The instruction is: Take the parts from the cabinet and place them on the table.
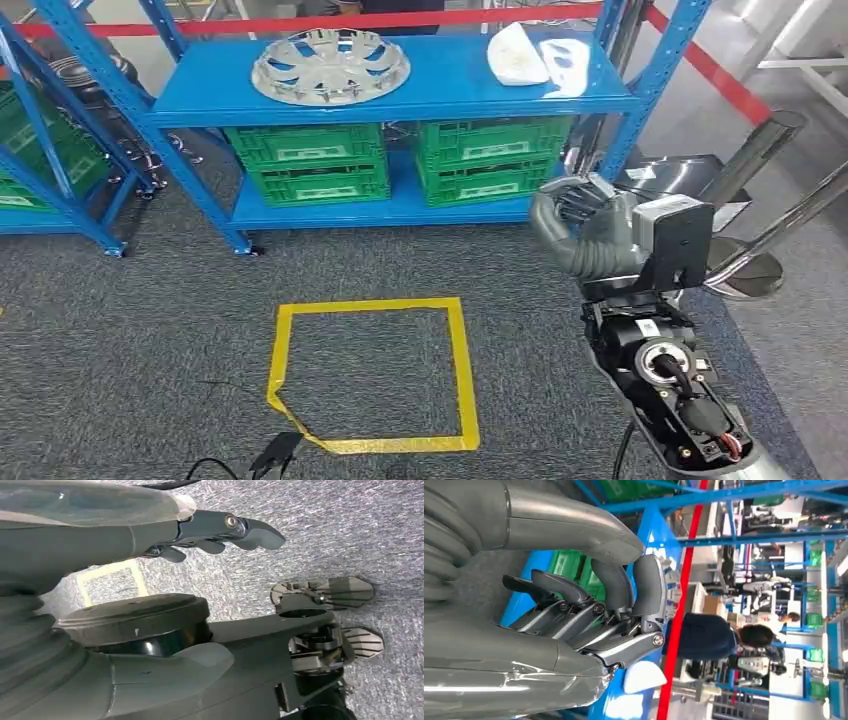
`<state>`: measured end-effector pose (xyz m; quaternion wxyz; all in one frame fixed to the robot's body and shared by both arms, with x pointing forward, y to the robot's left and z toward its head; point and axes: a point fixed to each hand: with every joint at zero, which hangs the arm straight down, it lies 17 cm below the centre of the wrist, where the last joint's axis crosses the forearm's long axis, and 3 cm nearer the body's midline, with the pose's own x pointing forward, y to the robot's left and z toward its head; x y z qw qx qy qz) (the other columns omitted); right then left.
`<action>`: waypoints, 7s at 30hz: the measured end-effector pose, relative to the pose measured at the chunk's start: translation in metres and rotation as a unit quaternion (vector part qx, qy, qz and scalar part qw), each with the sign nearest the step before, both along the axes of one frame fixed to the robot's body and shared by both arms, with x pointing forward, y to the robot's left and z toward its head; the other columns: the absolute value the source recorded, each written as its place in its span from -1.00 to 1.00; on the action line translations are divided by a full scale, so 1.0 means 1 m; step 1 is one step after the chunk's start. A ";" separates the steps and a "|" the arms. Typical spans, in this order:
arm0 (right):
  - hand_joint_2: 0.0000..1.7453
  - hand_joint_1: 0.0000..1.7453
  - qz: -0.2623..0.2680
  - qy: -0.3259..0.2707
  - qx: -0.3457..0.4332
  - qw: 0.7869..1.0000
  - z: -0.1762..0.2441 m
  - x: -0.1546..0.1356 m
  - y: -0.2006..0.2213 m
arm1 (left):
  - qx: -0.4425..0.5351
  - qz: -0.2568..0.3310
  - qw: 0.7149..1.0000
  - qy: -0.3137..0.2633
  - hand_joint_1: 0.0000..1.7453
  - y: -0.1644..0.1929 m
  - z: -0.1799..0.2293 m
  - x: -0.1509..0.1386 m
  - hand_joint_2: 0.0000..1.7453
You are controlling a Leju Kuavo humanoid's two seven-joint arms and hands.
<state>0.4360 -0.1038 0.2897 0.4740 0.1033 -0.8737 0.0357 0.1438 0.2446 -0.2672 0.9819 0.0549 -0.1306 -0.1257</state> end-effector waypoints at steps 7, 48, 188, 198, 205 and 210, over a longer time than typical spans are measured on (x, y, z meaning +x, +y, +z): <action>1.00 1.00 -0.032 0.002 -0.008 0.999 0.000 0.003 -0.008 | 0.000 0.000 1.000 0.001 -1.00 -0.001 0.000 -0.001 1.00; 1.00 -1.00 -0.036 0.002 0.013 0.999 0.003 -0.005 -0.012 | 0.047 0.072 0.993 -0.081 -1.00 0.031 0.011 0.037 -1.00; 1.00 -1.00 -0.075 0.016 0.039 0.996 -0.004 0.001 -0.042 | -0.019 0.048 0.998 -0.026 -1.00 -0.001 0.003 0.013 -1.00; 1.00 -1.00 -0.074 0.021 0.036 0.996 -0.009 0.001 -0.040 | -0.019 0.048 0.998 -0.025 -1.00 0.000 0.003 0.010 -1.00; 1.00 -1.00 -0.074 0.021 0.035 0.996 -0.009 0.001 -0.040 | -0.019 0.049 0.998 -0.024 -1.00 0.001 0.003 0.009 -1.00; 1.00 -1.00 -0.072 0.021 0.037 0.996 -0.010 0.001 -0.040 | -0.018 0.049 0.998 -0.024 -1.00 0.003 0.002 0.010 -1.00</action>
